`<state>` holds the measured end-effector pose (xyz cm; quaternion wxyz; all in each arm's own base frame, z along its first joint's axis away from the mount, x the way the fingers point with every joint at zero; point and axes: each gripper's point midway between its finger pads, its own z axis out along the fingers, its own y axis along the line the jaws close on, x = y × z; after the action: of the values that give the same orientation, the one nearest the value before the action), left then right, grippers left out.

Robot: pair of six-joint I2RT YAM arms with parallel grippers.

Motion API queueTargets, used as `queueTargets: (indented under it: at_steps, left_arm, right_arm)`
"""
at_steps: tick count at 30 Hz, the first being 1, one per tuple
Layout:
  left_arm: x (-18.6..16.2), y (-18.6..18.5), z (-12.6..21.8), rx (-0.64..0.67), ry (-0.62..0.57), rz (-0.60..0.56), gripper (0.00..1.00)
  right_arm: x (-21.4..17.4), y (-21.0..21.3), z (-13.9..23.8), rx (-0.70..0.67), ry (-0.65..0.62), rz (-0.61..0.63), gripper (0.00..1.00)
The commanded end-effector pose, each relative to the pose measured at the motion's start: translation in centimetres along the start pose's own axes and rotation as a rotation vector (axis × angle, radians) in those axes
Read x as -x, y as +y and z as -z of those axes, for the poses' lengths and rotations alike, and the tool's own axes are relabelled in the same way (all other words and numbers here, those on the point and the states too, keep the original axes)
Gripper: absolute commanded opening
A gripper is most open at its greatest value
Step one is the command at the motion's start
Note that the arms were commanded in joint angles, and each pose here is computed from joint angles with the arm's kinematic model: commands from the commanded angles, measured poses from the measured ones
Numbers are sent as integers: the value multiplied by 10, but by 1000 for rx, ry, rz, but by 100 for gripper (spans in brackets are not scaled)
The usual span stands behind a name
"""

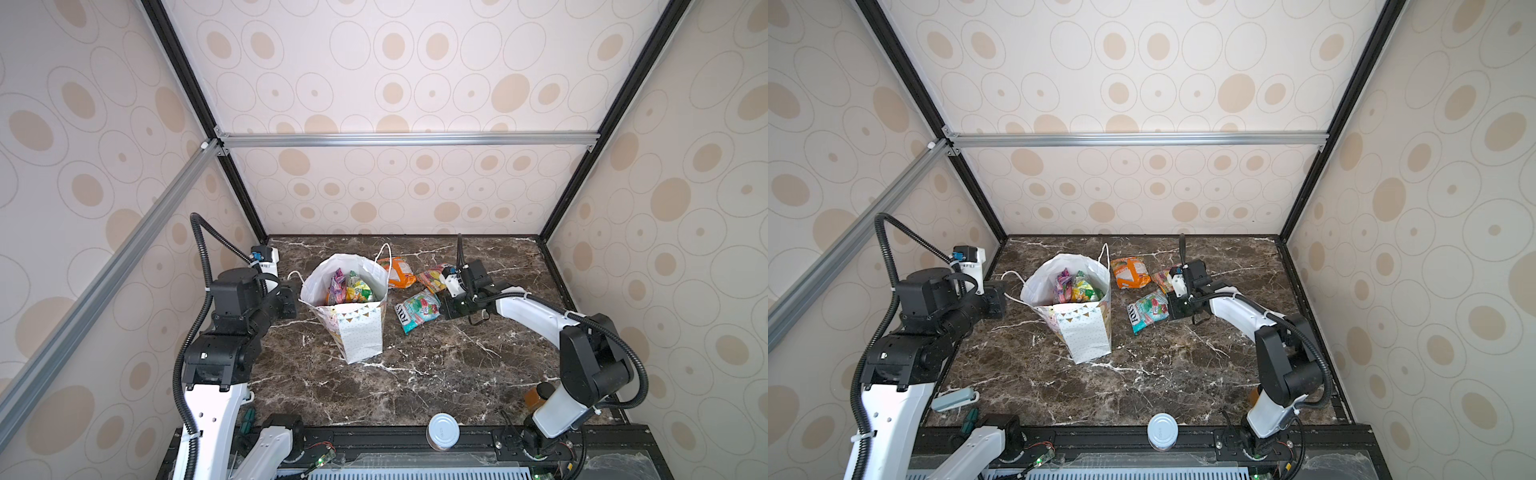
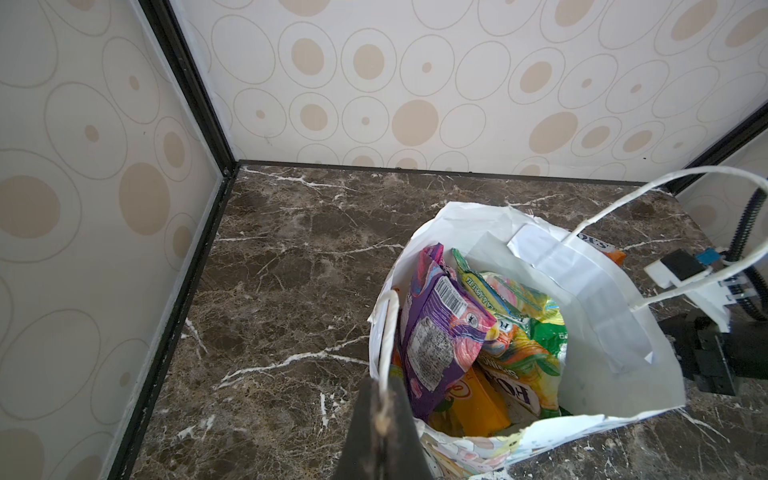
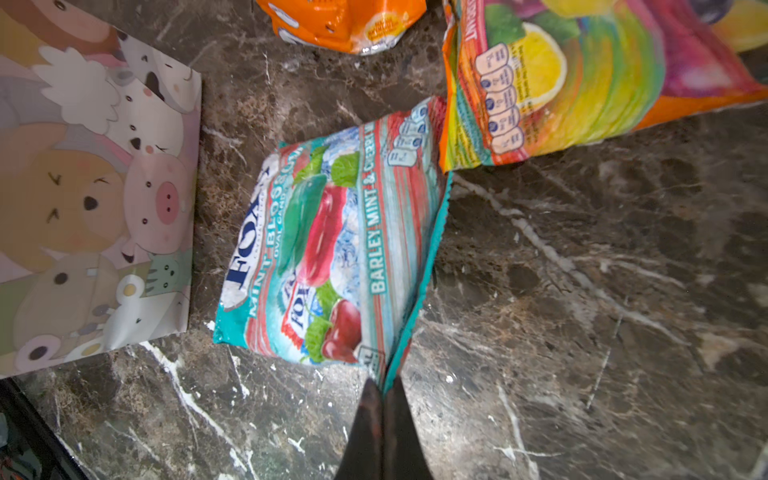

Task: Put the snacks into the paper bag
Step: 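Lift the teal packet off the table with the right gripper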

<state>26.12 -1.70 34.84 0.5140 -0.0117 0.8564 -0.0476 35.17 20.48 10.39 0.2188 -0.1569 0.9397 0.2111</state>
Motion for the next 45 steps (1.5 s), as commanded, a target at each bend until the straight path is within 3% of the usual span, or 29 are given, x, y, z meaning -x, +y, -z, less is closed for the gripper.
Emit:
queueTargets:
  at_steps: [1, 20, 28, 45]
  left_arm:
    - [18, -2, 12, -3, -64, -15, 0]
    - [20, -3, 12, -12, -73, -17, 0]
    - [17, -3, 11, -13, -66, -16, 0]
    - [19, -5, 10, -22, -71, -11, 0]
  right_arm:
    - [8, 8, 19, 23, -52, -4, 0]
    - [31, 37, 76, 95, -190, 23, 0]
    - [45, 62, 102, 188, -230, 54, 0]
    - [61, 80, 151, 213, -355, 90, 0]
